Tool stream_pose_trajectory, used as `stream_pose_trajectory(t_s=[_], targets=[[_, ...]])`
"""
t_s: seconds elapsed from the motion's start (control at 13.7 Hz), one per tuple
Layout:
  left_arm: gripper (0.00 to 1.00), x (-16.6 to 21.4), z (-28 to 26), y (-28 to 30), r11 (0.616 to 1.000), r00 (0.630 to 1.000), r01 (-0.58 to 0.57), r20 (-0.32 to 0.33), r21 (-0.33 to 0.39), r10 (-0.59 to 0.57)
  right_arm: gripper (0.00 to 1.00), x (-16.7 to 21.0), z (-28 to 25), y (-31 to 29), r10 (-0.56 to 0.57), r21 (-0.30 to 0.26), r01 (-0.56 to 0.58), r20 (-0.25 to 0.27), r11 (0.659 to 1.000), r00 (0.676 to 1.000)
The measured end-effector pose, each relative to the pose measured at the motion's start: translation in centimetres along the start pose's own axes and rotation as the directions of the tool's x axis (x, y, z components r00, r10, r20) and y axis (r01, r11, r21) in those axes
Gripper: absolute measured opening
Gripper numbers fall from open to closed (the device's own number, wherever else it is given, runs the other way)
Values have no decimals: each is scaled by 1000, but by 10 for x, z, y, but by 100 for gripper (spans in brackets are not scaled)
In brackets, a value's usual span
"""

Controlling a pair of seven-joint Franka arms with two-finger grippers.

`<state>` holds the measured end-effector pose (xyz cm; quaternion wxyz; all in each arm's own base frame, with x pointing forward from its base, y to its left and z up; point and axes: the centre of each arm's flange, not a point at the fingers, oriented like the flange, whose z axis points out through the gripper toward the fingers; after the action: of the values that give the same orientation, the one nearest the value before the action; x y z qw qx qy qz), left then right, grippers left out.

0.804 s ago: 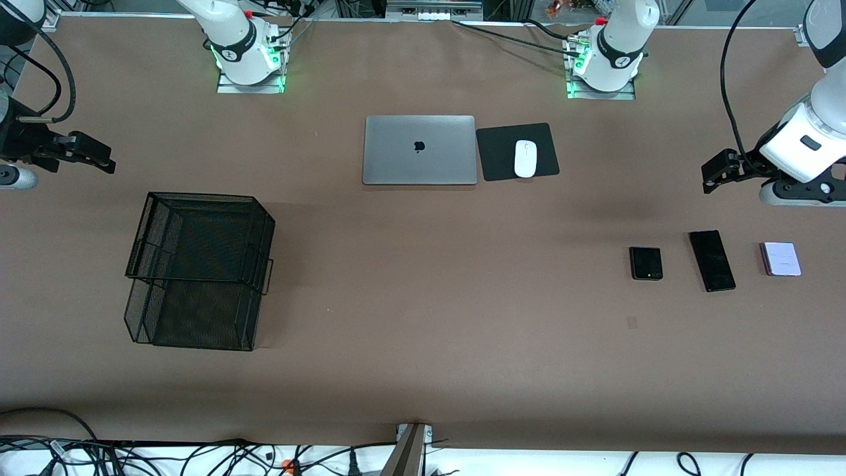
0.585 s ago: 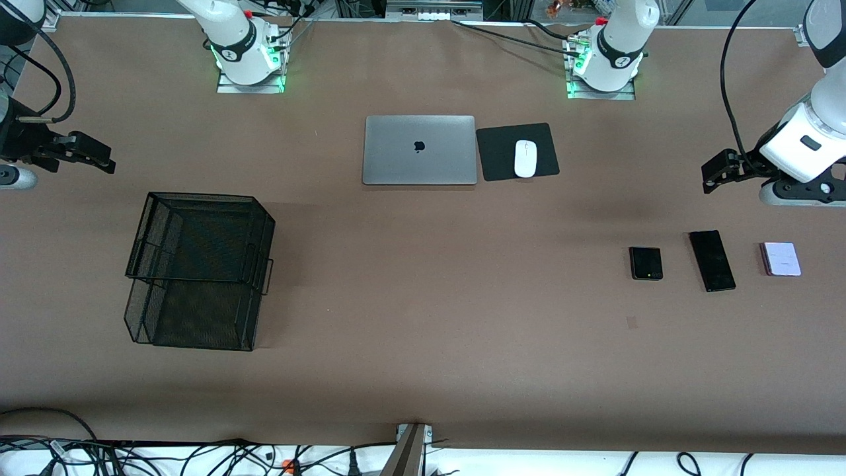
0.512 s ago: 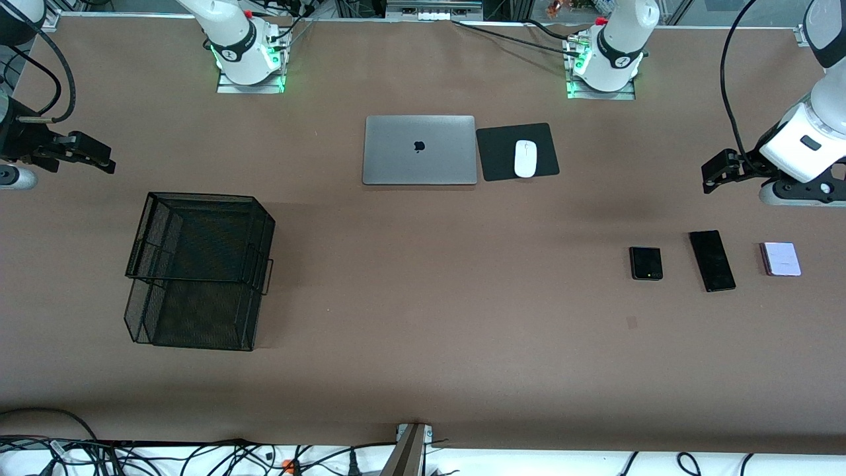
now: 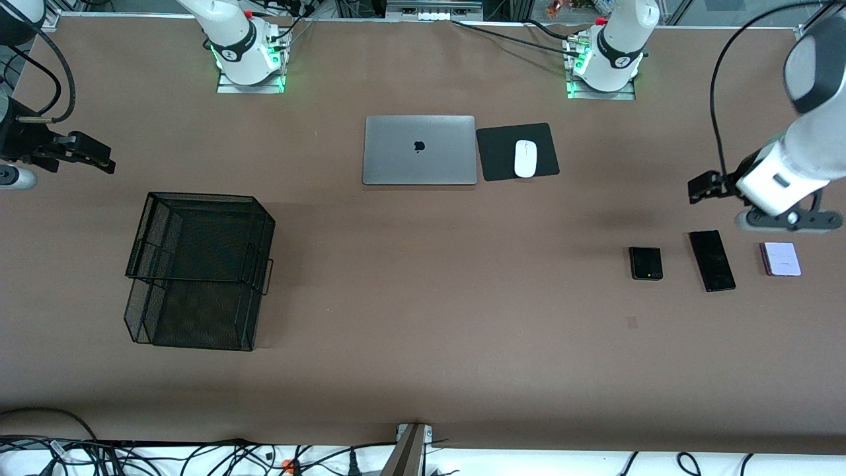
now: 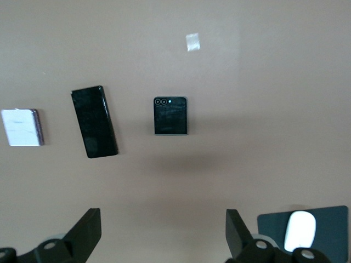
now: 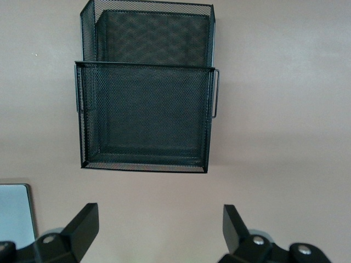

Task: Place phones with both arms
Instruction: 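Reach the left gripper to the small black flip phone and grasp it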

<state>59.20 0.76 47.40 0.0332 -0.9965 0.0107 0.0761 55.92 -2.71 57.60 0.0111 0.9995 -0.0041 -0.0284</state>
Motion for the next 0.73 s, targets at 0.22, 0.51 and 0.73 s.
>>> stream_pose_trajectory(t_s=[0.22,0.51,0.73], targets=[[100,40,87,-19,1000,999,14,-43,-7,-15,100,0,0,0,0,0,0,0,1000,1000],[100,49,201,-14,1000,991,-5,-136,-17,2,100,0,0,0,1,0,-1,0,1000,1000],[100,44,258,-7,1000,982,-14,-191,-23,9,100,0,0,0,1,0,-1,0,1000,1000]])
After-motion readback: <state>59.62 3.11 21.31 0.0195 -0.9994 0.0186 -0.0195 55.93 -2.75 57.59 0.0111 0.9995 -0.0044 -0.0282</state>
